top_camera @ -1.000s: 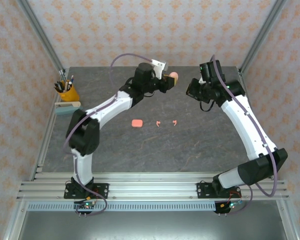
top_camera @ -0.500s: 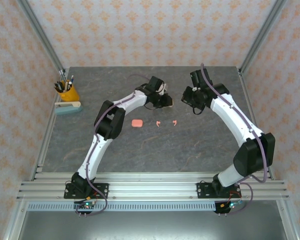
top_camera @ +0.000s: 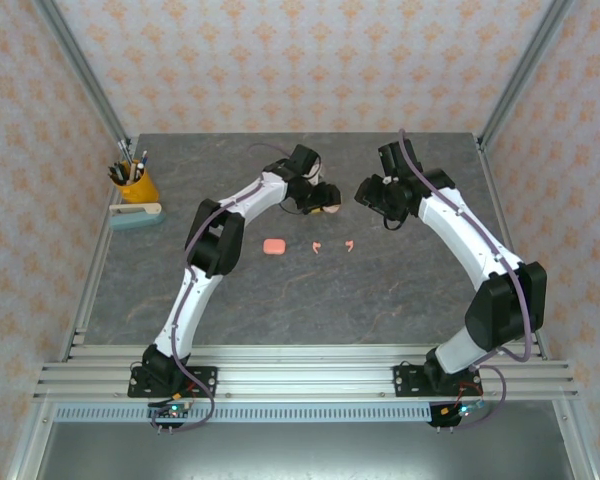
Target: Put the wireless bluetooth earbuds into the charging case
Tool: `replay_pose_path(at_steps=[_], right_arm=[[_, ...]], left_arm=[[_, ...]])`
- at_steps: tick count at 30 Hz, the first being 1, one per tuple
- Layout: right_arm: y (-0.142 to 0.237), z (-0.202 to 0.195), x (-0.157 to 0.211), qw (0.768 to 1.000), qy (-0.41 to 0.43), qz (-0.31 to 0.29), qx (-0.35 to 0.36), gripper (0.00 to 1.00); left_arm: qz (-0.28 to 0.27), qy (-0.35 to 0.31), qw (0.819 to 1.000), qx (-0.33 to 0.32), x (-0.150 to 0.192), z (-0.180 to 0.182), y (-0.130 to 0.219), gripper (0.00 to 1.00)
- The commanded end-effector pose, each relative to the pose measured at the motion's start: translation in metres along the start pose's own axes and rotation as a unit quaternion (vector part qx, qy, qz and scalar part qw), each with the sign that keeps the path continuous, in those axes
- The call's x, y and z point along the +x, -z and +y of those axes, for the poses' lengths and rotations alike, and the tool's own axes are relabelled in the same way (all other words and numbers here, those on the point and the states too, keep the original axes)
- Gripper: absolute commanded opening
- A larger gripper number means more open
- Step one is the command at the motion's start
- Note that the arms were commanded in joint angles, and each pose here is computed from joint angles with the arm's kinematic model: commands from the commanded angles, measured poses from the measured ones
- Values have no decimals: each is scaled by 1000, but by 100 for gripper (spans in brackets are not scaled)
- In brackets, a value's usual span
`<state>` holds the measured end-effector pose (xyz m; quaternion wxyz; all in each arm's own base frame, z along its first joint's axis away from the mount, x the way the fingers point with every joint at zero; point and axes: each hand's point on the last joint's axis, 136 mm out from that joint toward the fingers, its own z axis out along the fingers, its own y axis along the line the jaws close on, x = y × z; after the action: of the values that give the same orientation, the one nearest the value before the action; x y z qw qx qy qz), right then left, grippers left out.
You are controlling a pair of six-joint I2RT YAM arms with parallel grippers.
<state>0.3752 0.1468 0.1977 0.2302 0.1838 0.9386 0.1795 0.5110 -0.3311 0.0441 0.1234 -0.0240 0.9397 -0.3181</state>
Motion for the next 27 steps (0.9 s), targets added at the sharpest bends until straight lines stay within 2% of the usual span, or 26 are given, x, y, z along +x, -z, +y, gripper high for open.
replay_pose_path(at_steps=[1,2,5,7,9,13,17,19,22,23,27], right_arm=[[7,1,-4,1000,-2,-11,-10,56],[7,2,-4,1000,-2,-10,-14,58],[4,9,1,1000,4,-3,-21,64],[-1,15,6,1000,14,4,-22,67],[-11,25,16,999,29,16,-20,69],[-35,49,39,998,57,39,-11,72],[-66,79,67,994,92,65,12,79],[-81,92,78,991,104,75,28,84],[-102,110,94,988,117,89,49,86],[-110,114,98,987,119,93,57,99],[-134,130,120,981,138,107,82,99]], left_arm=[[-36,-30,999,-15,-21,-18,48,67],[-45,-34,998,-21,-24,-18,59,72],[-73,-43,996,-33,-35,-21,92,79],[-98,-51,993,-40,-42,-23,119,91],[-126,-54,989,-52,-47,-21,148,95],[-178,-43,979,-93,-49,-1,199,99],[-247,-14,958,-145,-44,35,257,100],[-279,13,945,-172,-38,58,280,100],[-322,62,925,-192,-27,93,311,100],[-335,90,918,-194,-23,105,320,100],[-365,150,897,-198,-5,139,344,100]])
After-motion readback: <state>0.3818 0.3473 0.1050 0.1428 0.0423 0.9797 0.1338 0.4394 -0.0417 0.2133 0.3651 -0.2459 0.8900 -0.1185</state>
